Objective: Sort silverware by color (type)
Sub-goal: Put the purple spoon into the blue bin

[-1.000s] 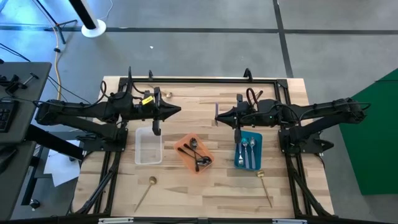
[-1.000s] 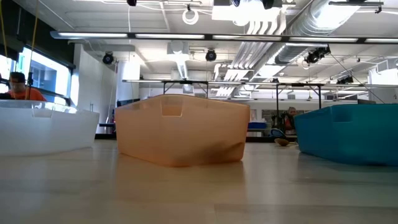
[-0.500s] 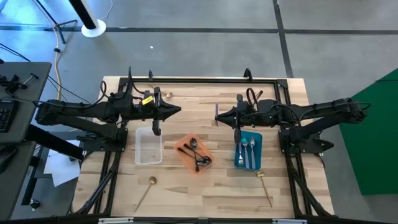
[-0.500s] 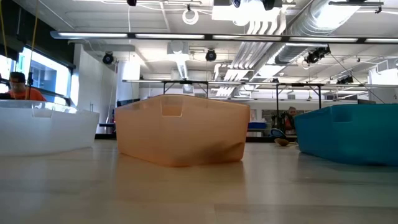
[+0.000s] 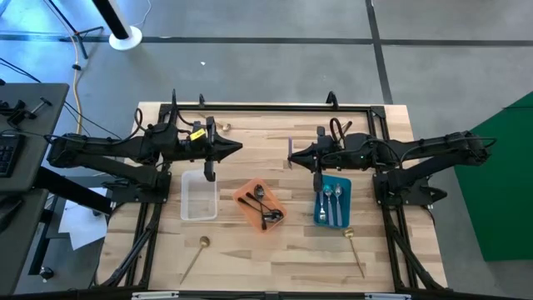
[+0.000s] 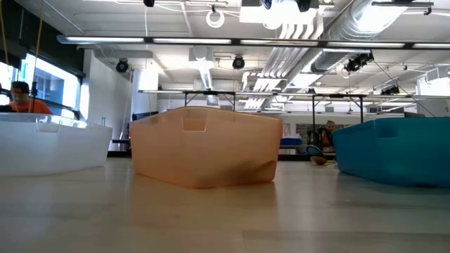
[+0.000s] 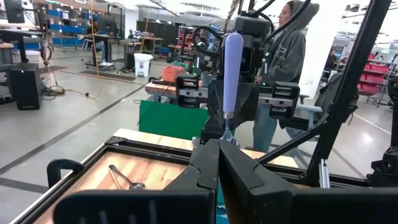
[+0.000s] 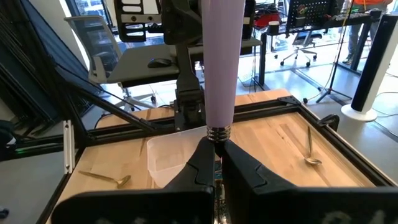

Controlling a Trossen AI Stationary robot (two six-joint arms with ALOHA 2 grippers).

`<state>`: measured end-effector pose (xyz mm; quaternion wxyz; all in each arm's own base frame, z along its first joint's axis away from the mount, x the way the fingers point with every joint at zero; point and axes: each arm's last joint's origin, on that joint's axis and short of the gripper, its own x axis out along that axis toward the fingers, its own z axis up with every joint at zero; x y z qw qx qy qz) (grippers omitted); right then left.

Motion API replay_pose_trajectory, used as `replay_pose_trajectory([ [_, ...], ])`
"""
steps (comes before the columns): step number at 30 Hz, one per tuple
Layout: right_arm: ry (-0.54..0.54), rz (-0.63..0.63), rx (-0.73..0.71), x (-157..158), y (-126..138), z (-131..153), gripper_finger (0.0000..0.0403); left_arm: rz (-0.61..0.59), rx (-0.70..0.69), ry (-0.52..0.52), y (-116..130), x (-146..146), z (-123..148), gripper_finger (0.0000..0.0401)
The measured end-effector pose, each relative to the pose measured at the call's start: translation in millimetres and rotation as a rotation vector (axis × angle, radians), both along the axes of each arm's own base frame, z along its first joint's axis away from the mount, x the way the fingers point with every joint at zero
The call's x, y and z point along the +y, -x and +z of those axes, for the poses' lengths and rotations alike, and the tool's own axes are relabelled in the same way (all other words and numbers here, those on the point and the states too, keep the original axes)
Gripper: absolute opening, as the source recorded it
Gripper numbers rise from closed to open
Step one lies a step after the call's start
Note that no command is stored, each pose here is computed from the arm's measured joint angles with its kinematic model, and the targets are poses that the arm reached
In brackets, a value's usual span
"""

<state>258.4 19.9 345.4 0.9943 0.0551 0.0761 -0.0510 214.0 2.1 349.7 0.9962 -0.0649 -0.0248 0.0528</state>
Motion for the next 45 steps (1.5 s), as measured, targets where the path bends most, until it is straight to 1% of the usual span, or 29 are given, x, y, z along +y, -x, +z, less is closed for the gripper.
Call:
replay_pose_trajectory([
  [6,-0.050,-0.047,0.036,-3,1,-4,0.0000,0.001,0.000,0.000,0,0,0,0.0000],
  [9,-0.124,-0.087,0.073,-3,2,-9,0.0000,0.002,0.000,0.000,0,0,0,0.0000],
  [11,-0.197,-0.113,0.109,-4,3,-13,0.0000,0.002,0.000,0.000,0,0,0,0.0000],
  [13,-0.270,-0.129,0.166,-1,5,-19,0.0000,0.008,0.000,0.000,0,0,0,0.0000],
  [17,-0.361,-0.137,0.324,14,14,-34,0.0000,0.042,0.000,0.001,0,1,0,0.0000],
  [21,-0.433,-0.214,0.451,30,26,-47,0.0000,0.064,0.000,0.002,0,2,0,0.0000],
  [26,-0.542,-0.285,0.561,49,42,-67,0.0000,0.065,0.002,0.002,0,2,0,0.0000],
  [32,-0.698,-0.375,0.632,66,58,-99,0.0000,0.065,0.038,0.001,0,2,-4,0.0000],
  [39,-0.858,-0.472,0.676,78,72,-118,0.0000,0.065,0.046,0.001,0,2,-5,0.0000],
  [45,-0.995,-0.627,0.697,79,86,-143,0.0000,0.065,0.045,0.001,0,2,-5,0.0000],
])
